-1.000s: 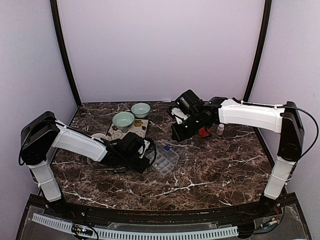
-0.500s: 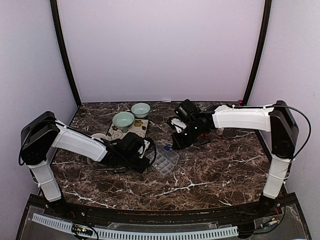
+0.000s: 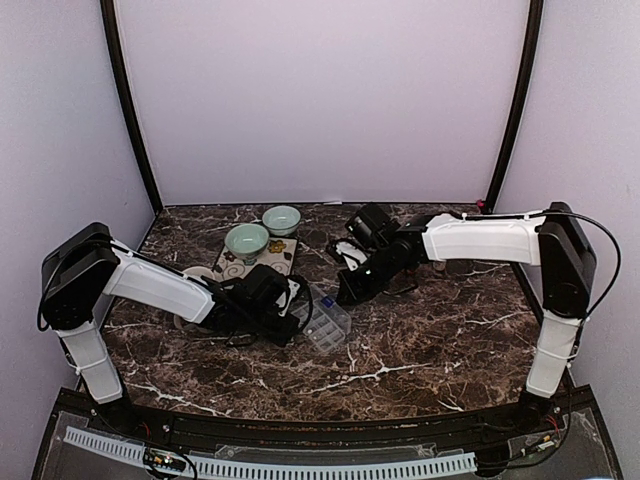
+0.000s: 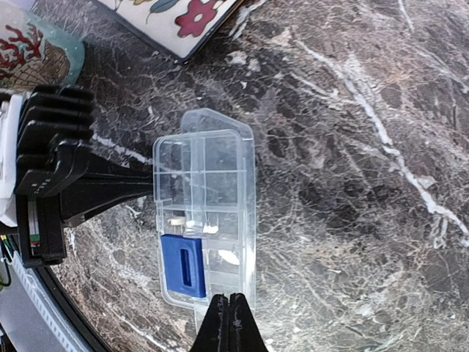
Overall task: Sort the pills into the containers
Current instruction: Close the lid of the pill container.
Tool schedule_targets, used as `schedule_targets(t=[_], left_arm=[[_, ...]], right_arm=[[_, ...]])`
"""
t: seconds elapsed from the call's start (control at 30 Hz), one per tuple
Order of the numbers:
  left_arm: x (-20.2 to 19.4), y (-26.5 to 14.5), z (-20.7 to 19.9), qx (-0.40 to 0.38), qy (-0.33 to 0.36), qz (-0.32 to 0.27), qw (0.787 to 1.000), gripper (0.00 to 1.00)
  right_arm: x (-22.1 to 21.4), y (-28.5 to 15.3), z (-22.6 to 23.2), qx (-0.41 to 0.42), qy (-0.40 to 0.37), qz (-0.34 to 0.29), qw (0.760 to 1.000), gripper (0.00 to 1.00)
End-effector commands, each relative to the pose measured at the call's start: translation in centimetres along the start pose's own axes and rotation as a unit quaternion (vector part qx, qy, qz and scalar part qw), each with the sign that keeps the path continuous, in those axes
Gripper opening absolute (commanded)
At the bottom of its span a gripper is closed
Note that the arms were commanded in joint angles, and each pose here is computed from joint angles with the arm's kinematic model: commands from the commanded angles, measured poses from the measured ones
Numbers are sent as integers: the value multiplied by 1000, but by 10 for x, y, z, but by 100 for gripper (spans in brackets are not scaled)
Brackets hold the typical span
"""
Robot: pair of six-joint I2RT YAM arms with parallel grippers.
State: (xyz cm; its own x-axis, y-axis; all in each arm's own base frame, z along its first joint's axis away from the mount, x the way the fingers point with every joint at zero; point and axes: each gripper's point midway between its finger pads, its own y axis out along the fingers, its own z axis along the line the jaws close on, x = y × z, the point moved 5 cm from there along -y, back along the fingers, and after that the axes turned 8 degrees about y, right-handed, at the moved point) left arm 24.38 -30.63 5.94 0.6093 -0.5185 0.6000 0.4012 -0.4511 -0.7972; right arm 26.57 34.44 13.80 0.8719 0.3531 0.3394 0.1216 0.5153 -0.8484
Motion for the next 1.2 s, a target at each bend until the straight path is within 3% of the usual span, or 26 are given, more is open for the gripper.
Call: schedule_targets(t=[0.0, 1.17], left_arm=[[-8, -1, 2, -7, -9, 10, 1000, 0], [-26, -10, 3, -13, -21, 23, 999, 0]], right_arm=[[-6, 7, 9, 19, -4, 11, 1000, 0], [-21, 49, 43, 59, -46, 73, 994, 2]])
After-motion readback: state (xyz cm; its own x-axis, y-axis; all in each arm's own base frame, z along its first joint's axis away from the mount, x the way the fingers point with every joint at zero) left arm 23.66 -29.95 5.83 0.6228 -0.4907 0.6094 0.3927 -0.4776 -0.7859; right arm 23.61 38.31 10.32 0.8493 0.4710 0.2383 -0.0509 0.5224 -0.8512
